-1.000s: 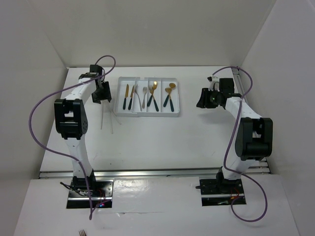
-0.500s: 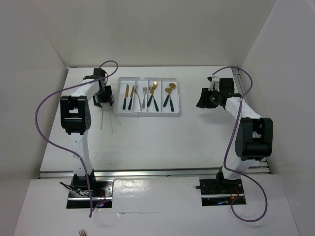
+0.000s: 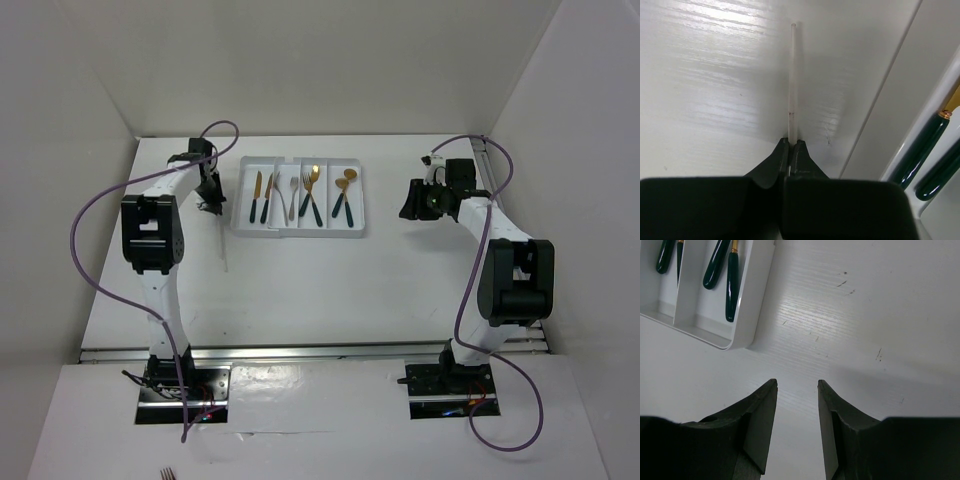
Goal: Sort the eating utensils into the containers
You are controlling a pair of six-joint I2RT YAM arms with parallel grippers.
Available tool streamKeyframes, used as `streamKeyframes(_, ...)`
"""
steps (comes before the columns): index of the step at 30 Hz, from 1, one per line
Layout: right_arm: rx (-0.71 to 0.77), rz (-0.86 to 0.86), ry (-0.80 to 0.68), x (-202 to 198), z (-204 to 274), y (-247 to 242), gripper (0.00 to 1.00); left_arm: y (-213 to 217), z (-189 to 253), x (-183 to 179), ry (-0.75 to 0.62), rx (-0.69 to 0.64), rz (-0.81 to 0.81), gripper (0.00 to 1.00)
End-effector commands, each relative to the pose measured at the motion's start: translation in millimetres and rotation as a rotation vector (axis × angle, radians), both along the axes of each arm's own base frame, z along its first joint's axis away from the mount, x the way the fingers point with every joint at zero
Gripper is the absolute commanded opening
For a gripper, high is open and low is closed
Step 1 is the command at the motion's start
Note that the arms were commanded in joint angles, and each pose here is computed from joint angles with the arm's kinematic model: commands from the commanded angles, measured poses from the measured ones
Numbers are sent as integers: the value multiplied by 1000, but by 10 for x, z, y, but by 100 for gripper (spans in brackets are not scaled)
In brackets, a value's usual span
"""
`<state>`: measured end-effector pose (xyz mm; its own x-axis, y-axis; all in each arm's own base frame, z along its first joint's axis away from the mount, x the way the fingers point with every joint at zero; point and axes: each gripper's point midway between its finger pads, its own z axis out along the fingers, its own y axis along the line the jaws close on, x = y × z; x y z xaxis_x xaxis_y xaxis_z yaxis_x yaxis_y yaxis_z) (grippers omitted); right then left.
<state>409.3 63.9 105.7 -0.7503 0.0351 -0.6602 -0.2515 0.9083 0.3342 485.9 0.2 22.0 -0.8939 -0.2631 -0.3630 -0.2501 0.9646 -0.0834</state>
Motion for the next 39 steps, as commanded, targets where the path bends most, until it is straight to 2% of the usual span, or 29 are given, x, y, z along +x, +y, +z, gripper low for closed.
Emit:
streamKeyframes(1, -8, 10, -56, 130, 174, 15, 46, -94, -251, -205, 82, -52, -7, 0)
streamKeyframes(5, -9, 10, -65, 129, 210, 15, 46, -135, -87, -255, 33, -72, -16, 0)
streamKeyframes(9, -9, 10, -65, 129, 211, 15, 46, -107, 307, -196, -67, -76, -24, 0)
streamKeyframes(21, 10, 17, -81, 87, 274, 49, 46, -172, 1239, -170, -207, -148, -73, 0)
streamKeyframes(24, 17, 33, -82, 50, 286, 102, 46, -319, 1457, -148, -250, -224, -110, 0)
streamKeyframes(28, 16, 33, -100, 65, 335, 102, 46, -767, 1659, -84, -310, -333, -233, 0)
streamKeyframes(31, 16, 33, -100, 65, 335, 102, 46, -993, 1684, 86, -336, -364, -290, 0)
streamKeyframes(39, -4, 25, -106, 33, 353, 68, 46, -1135, 1381, 536, -333, -340, -336, 0)
